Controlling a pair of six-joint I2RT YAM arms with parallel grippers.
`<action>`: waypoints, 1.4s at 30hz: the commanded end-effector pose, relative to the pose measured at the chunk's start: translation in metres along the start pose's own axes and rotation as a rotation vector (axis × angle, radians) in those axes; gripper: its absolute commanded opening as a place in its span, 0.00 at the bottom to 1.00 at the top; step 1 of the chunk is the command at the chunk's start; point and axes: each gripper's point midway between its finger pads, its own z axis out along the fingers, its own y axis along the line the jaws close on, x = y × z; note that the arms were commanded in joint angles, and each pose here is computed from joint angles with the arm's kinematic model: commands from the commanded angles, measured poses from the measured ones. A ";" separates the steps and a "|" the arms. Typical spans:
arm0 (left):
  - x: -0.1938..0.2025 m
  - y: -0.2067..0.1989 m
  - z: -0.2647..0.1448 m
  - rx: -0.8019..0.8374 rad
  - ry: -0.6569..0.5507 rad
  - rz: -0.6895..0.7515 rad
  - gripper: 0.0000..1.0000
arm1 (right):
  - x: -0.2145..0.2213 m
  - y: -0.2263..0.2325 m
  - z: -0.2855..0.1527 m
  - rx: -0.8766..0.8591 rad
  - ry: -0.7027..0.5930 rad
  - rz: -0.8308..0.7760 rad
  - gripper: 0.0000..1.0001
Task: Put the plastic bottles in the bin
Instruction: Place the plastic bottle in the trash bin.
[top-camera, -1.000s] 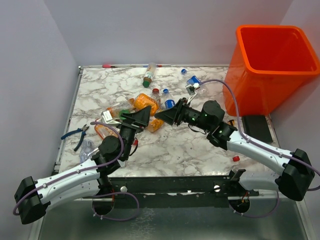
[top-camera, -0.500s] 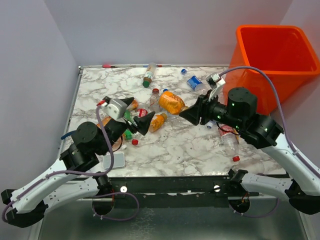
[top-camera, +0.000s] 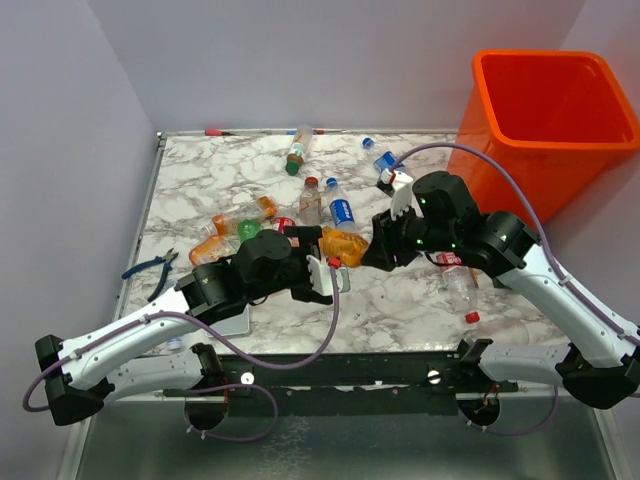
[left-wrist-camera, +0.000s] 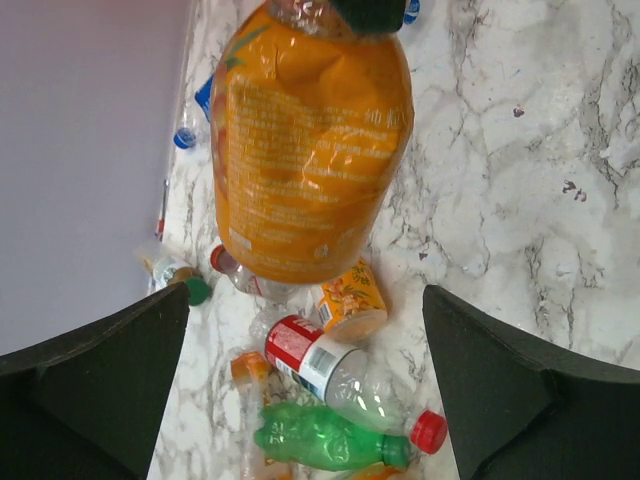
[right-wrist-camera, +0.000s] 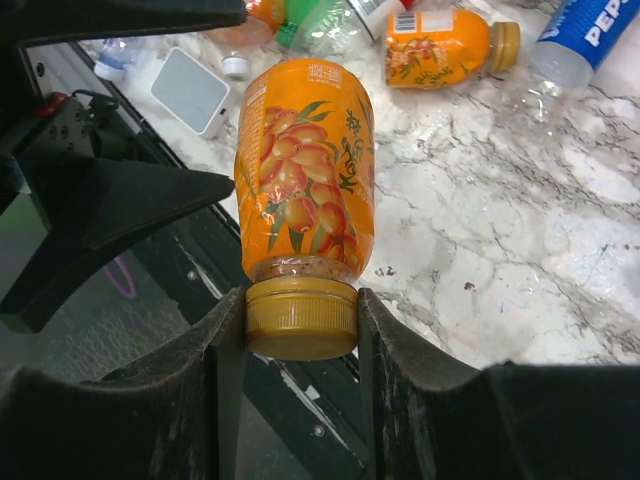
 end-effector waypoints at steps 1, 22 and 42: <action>-0.017 0.008 -0.002 0.006 -0.027 0.153 0.99 | -0.007 0.021 -0.007 -0.114 -0.001 -0.041 0.00; -0.030 -0.003 0.025 0.037 -0.074 0.073 0.51 | -0.013 0.036 -0.006 -0.196 -0.029 -0.037 0.00; -0.092 -0.026 0.015 0.072 -0.539 -0.844 0.25 | -0.081 0.031 -0.066 -0.202 -0.708 0.080 0.78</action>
